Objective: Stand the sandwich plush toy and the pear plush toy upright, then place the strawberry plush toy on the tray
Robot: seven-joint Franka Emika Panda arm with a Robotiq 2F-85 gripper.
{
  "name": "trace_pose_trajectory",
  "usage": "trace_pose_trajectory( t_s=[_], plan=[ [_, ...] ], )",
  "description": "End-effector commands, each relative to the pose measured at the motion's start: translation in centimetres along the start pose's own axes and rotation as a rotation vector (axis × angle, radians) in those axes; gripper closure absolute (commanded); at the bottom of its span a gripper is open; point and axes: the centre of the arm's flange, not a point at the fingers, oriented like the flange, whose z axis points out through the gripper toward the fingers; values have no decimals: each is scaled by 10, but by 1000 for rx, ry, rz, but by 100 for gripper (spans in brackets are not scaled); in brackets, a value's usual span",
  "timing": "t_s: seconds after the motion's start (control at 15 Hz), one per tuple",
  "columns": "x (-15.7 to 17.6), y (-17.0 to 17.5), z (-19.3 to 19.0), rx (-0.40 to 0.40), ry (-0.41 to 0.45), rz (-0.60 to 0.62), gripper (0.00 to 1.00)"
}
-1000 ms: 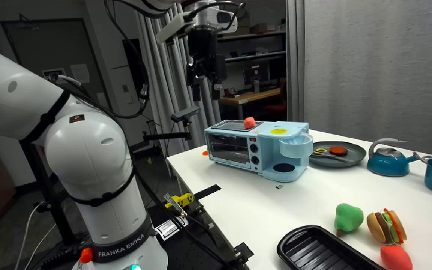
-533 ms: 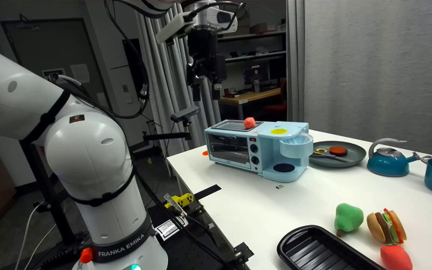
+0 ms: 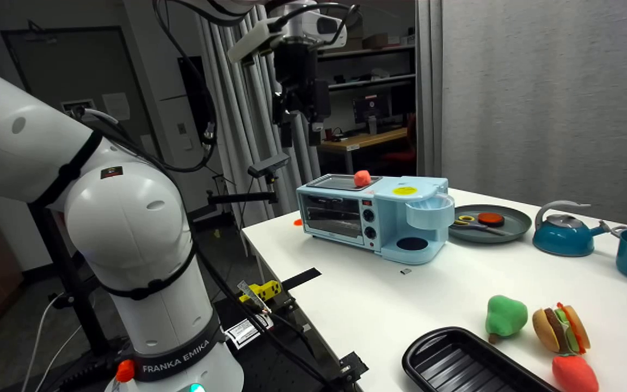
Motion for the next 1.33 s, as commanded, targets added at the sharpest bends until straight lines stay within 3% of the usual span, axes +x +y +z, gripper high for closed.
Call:
trace_pose_trajectory(
  t_s=[0.0, 0.4, 0.73, 1.27],
  plan=[
    [20, 17, 0, 16, -2, 19, 0],
    [66, 66, 19, 77, 55, 125, 0],
    [96, 103, 26, 49, 93, 187, 0],
    [87, 95, 36, 58, 77, 182, 0]
  ],
)
